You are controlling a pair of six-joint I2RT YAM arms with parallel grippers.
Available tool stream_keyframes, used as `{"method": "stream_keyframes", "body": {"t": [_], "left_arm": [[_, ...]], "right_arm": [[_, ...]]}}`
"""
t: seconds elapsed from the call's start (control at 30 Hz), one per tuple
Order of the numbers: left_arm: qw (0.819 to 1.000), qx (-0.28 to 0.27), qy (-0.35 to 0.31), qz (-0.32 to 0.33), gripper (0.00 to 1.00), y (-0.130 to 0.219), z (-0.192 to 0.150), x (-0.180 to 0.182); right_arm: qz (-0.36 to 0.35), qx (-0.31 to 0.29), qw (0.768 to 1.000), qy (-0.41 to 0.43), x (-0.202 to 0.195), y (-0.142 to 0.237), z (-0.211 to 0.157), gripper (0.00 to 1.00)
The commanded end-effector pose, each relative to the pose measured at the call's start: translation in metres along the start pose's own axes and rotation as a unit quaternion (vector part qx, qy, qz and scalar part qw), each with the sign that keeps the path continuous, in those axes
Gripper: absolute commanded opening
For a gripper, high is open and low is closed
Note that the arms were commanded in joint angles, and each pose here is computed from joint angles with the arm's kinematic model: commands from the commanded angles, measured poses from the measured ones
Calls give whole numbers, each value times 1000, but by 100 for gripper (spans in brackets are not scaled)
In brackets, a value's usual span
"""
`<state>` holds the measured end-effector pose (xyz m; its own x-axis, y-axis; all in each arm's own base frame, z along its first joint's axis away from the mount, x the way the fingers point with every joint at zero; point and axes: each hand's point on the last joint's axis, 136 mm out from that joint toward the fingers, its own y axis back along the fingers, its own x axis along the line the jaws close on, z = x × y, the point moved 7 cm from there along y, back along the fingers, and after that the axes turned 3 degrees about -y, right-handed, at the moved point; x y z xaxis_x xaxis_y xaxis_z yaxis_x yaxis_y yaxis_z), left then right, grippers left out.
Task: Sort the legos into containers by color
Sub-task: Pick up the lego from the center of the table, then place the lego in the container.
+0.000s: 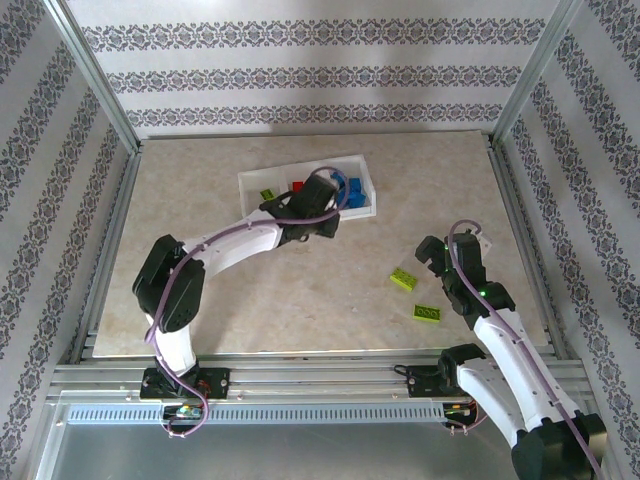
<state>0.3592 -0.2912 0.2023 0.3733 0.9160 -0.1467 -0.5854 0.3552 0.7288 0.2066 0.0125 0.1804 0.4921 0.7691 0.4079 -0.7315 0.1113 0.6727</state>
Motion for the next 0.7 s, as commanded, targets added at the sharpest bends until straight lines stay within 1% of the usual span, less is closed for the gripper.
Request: {"method": "stream_keyframes", "body": {"t": [0.0, 0.13, 0.27, 0.43, 0.67], "left_arm": [[999, 6, -35, 39, 26, -7, 20, 4], [997, -6, -38, 61, 26, -19, 53, 11], [998, -19, -29, 61, 26, -31, 77, 19], [997, -26, -15, 65, 26, -47, 95, 30], [997, -36, -5, 61, 26, -64, 110, 40]], "right_arm": [[-18, 0, 1000, -5, -8, -1, -3, 98], [-34, 5, 999, 3, -12, 1, -2, 98], [-39, 14, 999, 13, -12, 3, -3, 98], [-52, 24, 998, 16, -15, 3, -5, 98], [-63, 33, 997, 10, -18, 3, -8, 98]]}}
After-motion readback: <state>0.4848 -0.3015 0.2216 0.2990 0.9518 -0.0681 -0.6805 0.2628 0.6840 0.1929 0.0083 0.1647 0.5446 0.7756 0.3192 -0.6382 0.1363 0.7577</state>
